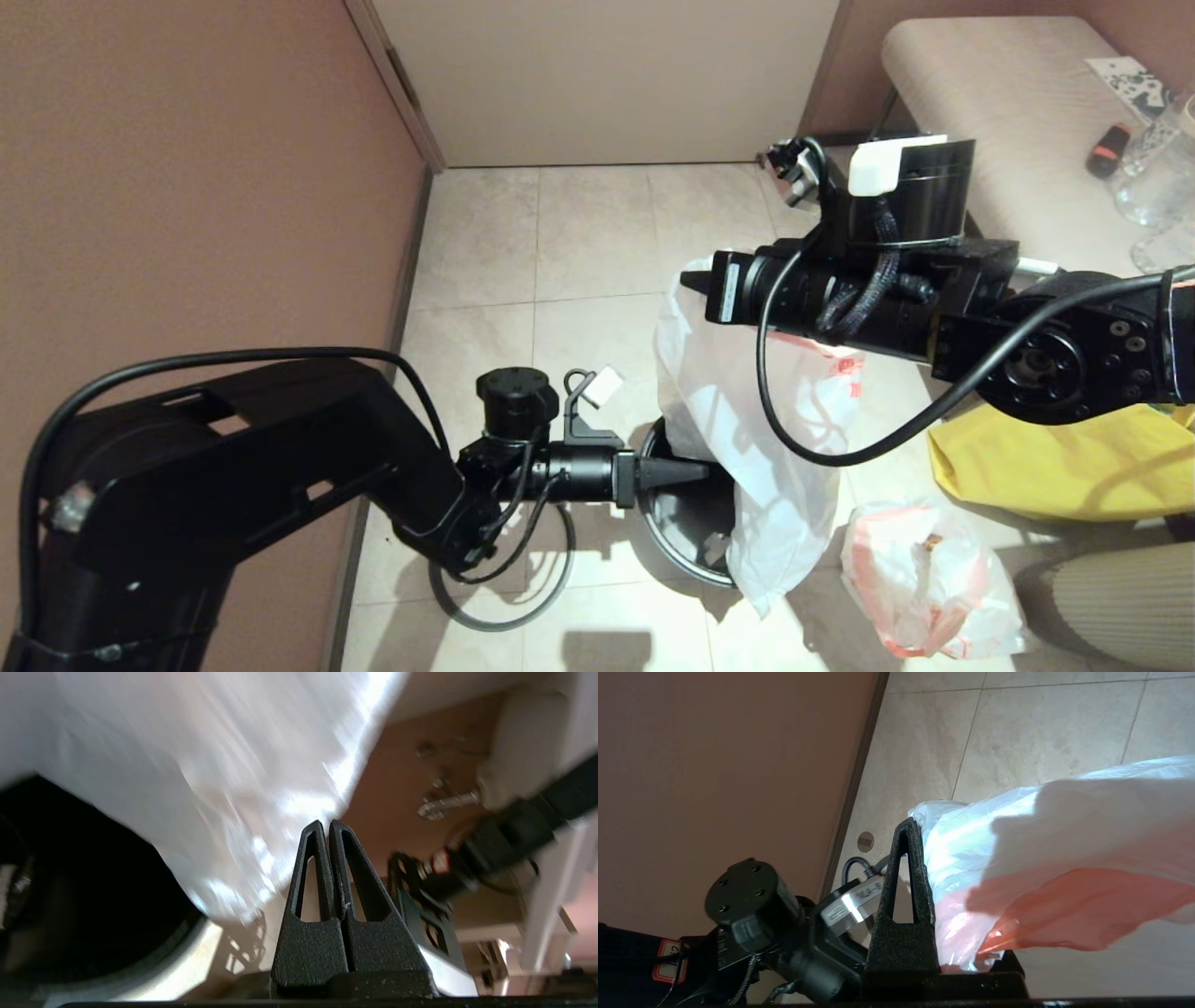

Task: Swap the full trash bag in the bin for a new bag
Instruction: Put the new garbage bag on the trash can

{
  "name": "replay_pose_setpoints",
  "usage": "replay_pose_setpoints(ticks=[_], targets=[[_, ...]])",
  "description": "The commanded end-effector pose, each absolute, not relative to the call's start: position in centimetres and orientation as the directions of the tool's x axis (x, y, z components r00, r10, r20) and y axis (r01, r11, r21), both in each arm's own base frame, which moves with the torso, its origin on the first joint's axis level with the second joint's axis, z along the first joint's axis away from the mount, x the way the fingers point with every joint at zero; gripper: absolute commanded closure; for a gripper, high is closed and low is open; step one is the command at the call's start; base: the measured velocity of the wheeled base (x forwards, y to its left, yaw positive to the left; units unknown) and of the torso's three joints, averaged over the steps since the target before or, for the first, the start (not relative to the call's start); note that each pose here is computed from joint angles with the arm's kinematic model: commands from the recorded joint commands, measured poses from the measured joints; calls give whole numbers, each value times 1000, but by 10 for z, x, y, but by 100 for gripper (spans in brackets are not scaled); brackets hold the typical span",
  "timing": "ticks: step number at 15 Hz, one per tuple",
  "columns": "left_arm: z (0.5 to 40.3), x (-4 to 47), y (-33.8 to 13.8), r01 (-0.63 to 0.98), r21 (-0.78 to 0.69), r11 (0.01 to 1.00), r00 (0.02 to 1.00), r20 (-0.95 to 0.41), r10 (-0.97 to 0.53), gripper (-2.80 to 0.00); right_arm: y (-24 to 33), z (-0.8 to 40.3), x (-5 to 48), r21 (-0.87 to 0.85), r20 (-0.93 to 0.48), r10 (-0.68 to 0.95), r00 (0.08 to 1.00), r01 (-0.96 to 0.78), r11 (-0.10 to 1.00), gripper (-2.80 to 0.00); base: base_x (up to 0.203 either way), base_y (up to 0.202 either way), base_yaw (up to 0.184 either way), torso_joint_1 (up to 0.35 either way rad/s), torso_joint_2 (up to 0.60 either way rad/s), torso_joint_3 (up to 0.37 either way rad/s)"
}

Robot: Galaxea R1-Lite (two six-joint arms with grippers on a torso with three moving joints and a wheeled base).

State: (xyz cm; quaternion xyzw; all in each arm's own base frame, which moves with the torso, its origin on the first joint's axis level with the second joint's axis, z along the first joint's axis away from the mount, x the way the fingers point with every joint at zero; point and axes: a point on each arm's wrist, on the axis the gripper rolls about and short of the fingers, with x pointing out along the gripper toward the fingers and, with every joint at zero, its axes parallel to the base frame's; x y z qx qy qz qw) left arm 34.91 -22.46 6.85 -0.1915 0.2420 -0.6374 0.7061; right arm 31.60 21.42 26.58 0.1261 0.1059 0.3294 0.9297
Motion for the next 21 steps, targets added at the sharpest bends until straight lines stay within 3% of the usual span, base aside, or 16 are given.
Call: replay_pose_setpoints(ticks=[1,6,8,14,17,21], targets=[[69,357,-243,770,-622,144,61,-152,-986,0,209,272,321,305,-92,632,770,-582,753,0,0,0,0,0,0,0],[39,332,-299,771,-583,256,87,-302,-949,0,205,267,331,306,-106,615,781,-563,768,0,0,0,0,0,0,0],[29,312,-313,806,-537,250,42,-369,-929,0,207,264,334,299,-124,624,772,-570,765,0,0,0,0,0,0,0],[27,289,-329,846,-491,207,10,-374,-927,0,212,256,338,291,-174,628,759,-569,769,0,0,0,0,0,0,0],[10,296,-341,845,-454,282,88,-402,-911,0,213,253,341,292,-182,626,758,-567,770,0,0,0,0,0,0,0],[11,320,-356,814,-329,479,342,-396,-852,0,222,261,328,291,-162,652,740,-596,749,0,0,0,0,0,0,0]])
